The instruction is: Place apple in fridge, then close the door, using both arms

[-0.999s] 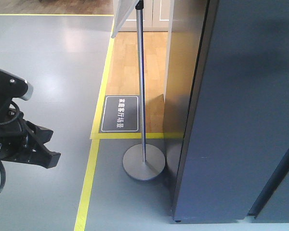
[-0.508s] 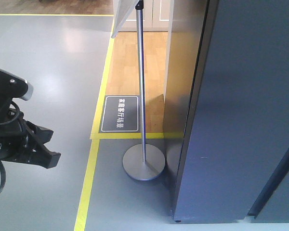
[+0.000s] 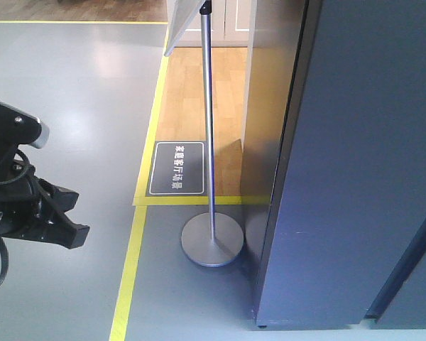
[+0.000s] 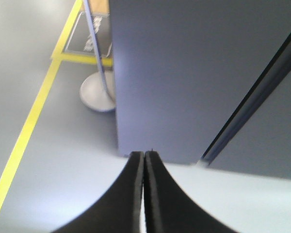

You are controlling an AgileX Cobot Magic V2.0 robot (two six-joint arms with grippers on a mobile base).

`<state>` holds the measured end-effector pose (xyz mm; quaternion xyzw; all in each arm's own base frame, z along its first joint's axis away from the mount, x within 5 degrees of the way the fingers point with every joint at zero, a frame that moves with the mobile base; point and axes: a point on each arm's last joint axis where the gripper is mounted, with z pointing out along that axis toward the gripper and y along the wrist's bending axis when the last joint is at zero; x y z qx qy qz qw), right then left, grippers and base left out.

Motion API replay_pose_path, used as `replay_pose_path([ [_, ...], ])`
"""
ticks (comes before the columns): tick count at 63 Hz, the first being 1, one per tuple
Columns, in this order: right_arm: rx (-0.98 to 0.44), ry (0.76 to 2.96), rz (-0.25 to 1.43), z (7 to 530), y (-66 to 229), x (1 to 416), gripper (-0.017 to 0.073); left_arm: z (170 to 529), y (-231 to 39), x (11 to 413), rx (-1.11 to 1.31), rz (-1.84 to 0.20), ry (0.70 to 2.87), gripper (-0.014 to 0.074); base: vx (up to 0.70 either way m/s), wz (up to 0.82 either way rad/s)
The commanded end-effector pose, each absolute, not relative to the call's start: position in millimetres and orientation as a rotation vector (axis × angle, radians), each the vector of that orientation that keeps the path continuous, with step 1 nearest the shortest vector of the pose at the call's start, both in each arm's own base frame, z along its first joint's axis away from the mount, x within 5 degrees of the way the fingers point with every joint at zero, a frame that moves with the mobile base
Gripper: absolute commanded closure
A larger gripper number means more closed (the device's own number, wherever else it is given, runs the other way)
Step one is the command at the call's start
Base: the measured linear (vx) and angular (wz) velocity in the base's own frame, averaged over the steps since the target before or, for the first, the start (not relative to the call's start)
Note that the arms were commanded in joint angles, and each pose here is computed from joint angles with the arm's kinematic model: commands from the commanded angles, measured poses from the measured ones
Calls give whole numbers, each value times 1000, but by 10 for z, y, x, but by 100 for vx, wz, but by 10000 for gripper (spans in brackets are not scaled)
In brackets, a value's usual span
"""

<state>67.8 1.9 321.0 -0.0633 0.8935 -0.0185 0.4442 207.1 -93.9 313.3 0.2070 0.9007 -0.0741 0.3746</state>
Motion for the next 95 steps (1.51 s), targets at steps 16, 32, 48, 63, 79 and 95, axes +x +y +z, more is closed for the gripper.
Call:
replay_pose_path([
  [16, -103, 2148, -26, 2934, 0, 322, 563, 3303, -944, 2077, 494, -220, 2215, 600, 0, 0],
  [32, -103, 2153, -20, 2860, 2, 276, 563, 3303, -944, 2077, 494, -220, 2215, 600, 0, 0],
  [48, -102, 2155, -17, 2859, 4, 275, 563, 3303, -944, 2077, 494, -220, 2215, 600, 0, 0],
  [63, -102, 2155, -17, 2859, 4, 275, 563, 3318, -935, 2063, 496, -216, 2209, 600, 0, 0],
  [79, -102, 2155, -17, 2859, 4, 275, 563, 3417, -591, 1784, 351, -180, 2072, 600, 0, 0],
  [95, -102, 2155, -17, 2859, 4, 275, 563, 3098, -225, 1220, 88, -201, 1898, 600, 0, 0],
])
